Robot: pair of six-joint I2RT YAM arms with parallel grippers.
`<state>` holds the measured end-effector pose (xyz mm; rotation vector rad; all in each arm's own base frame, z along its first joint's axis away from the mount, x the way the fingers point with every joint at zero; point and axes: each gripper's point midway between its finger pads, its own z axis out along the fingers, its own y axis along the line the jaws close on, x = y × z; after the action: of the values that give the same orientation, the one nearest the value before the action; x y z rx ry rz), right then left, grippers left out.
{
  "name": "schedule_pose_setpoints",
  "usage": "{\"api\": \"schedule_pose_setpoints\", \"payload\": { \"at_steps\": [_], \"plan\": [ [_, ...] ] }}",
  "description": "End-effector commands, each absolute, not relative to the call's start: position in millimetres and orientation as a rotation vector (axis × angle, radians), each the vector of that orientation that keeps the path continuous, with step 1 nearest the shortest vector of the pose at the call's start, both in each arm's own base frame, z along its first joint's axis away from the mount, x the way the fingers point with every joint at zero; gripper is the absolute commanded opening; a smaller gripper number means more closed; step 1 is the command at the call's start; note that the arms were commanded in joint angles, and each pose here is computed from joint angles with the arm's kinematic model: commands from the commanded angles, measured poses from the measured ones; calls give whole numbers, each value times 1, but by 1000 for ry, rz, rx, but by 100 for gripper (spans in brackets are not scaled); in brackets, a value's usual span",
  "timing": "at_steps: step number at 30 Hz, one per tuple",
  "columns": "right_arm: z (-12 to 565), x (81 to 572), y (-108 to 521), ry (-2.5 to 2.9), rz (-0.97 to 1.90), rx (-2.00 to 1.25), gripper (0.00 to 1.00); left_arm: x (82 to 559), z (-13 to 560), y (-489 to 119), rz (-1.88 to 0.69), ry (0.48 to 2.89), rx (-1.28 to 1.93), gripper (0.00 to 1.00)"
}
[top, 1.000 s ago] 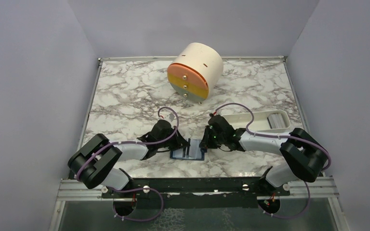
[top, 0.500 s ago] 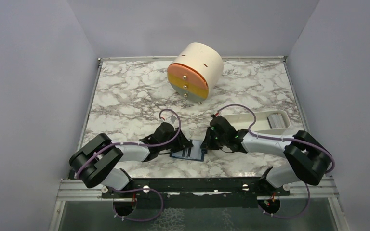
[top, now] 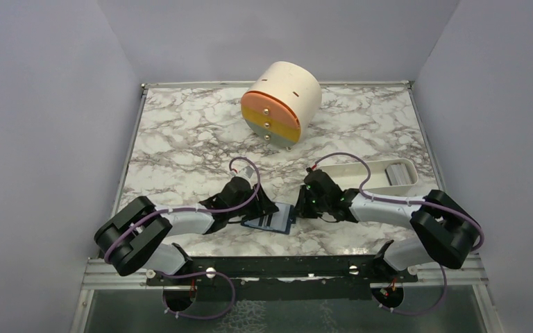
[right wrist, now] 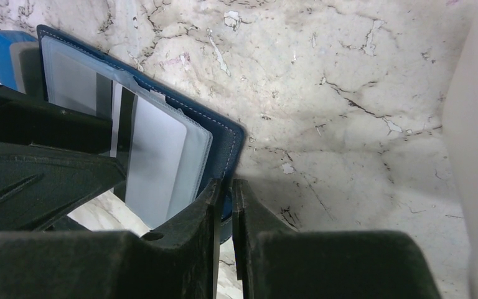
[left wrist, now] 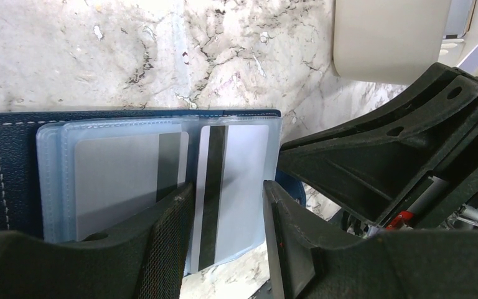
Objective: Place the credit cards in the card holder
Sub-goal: Insert the credit card into the card holder.
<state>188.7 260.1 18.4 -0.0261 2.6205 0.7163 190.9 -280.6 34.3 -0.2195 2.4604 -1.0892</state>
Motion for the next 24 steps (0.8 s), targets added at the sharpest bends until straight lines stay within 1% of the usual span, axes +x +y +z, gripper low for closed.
{"api": "schedule_pose_setpoints", "payload": {
  "at_steps": [1,14,21,24],
  "plan": [
    [7,189,255,2627,666,-40,12,188,24,-271,-1005,2495,-188,46],
    [7,199,268,2616,687,-53,12,191,44,-298,-1080,2468,-113,45],
    [5,205,261,2605,617,-44,11,191,48,-307,-1103,2475,-106,45],
    [15,213,254,2569,558,-44,11,194,49,-308,-1102,2470,-110,45]
  ]
}}
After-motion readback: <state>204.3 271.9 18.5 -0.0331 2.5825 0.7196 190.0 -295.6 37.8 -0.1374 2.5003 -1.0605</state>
